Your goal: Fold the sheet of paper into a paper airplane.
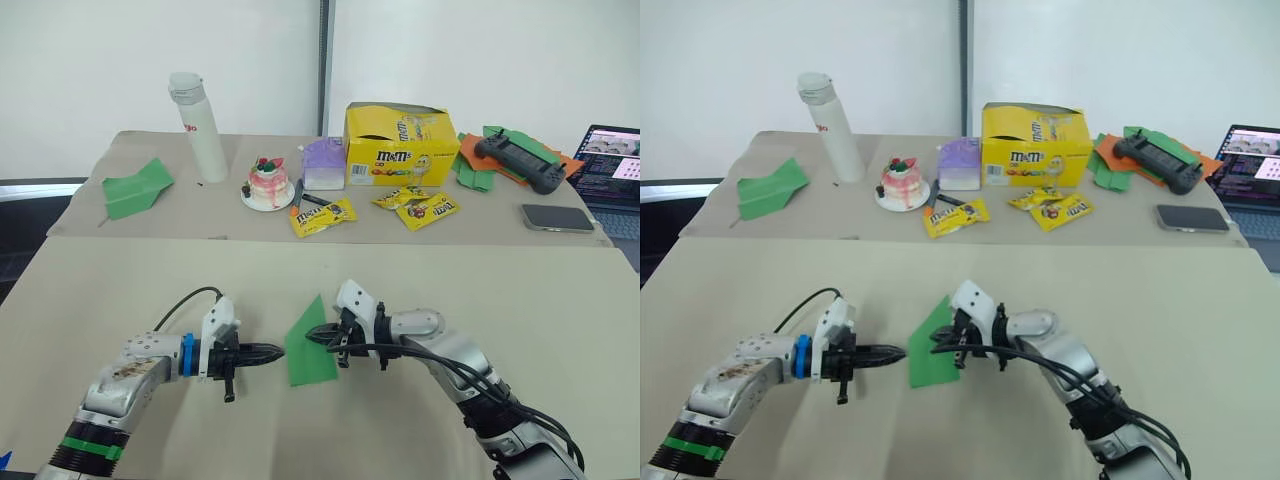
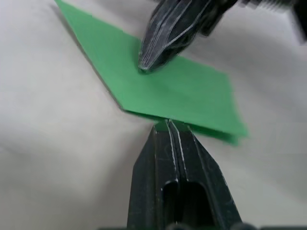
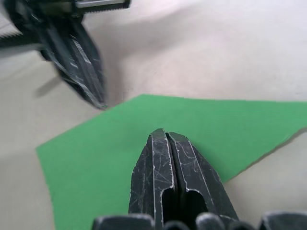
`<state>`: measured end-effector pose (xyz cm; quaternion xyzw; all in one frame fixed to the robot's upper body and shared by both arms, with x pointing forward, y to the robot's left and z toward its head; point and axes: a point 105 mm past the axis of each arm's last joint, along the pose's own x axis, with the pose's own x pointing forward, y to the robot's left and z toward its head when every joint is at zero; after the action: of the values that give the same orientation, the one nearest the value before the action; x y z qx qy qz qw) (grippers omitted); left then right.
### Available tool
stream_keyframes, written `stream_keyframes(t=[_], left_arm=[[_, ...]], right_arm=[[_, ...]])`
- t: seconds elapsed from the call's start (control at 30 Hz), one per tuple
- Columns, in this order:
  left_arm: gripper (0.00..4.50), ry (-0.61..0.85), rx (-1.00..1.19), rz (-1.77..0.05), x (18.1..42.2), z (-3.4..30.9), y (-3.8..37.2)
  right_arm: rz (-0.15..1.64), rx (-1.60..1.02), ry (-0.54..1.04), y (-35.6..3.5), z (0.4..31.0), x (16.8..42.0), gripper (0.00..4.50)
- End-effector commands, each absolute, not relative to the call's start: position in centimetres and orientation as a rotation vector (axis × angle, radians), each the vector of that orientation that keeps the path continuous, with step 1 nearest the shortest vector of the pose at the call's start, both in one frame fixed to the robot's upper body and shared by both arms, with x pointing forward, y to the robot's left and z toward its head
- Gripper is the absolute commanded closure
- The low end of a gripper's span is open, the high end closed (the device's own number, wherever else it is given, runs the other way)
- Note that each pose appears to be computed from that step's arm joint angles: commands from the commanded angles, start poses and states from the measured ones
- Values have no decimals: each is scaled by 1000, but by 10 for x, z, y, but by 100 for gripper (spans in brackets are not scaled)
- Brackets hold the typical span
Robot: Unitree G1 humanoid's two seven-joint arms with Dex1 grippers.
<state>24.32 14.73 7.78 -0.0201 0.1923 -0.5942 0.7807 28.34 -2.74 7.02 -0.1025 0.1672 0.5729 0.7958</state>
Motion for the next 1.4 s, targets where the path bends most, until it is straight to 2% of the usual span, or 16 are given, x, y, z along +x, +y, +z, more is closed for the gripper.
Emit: stream_keyframes(t=[0.03,0.13,0.27,0.47,0.7,0.8,1.0,1.1,1.4], left_arm=[[448,328,-21,-1326,247,115,151],[448,298,38,-1305,257,125,154],[448,281,196,-1250,275,122,152],[448,274,267,-1341,272,118,134],[448,240,406,-1309,290,118,139],[370,189,471,-1324,295,125,139],[166,45,832,-1436,300,120,123],[166,-24,1000,-1460,306,116,117],[166,-282,1111,-1469,316,127,81]], right_arm=[[1187,-213,268,-37,97,291,450],[1184,-199,210,-43,117,288,450],[1159,-243,150,-62,142,286,450],[1103,-343,202,-91,141,285,450],[1075,-323,235,-98,133,277,450],[1050,-312,235,-100,132,278,450],[1056,-325,238,-101,131,276,450],[1034,-327,237,-103,130,277,450],[992,-326,244,-104,127,278,450]])
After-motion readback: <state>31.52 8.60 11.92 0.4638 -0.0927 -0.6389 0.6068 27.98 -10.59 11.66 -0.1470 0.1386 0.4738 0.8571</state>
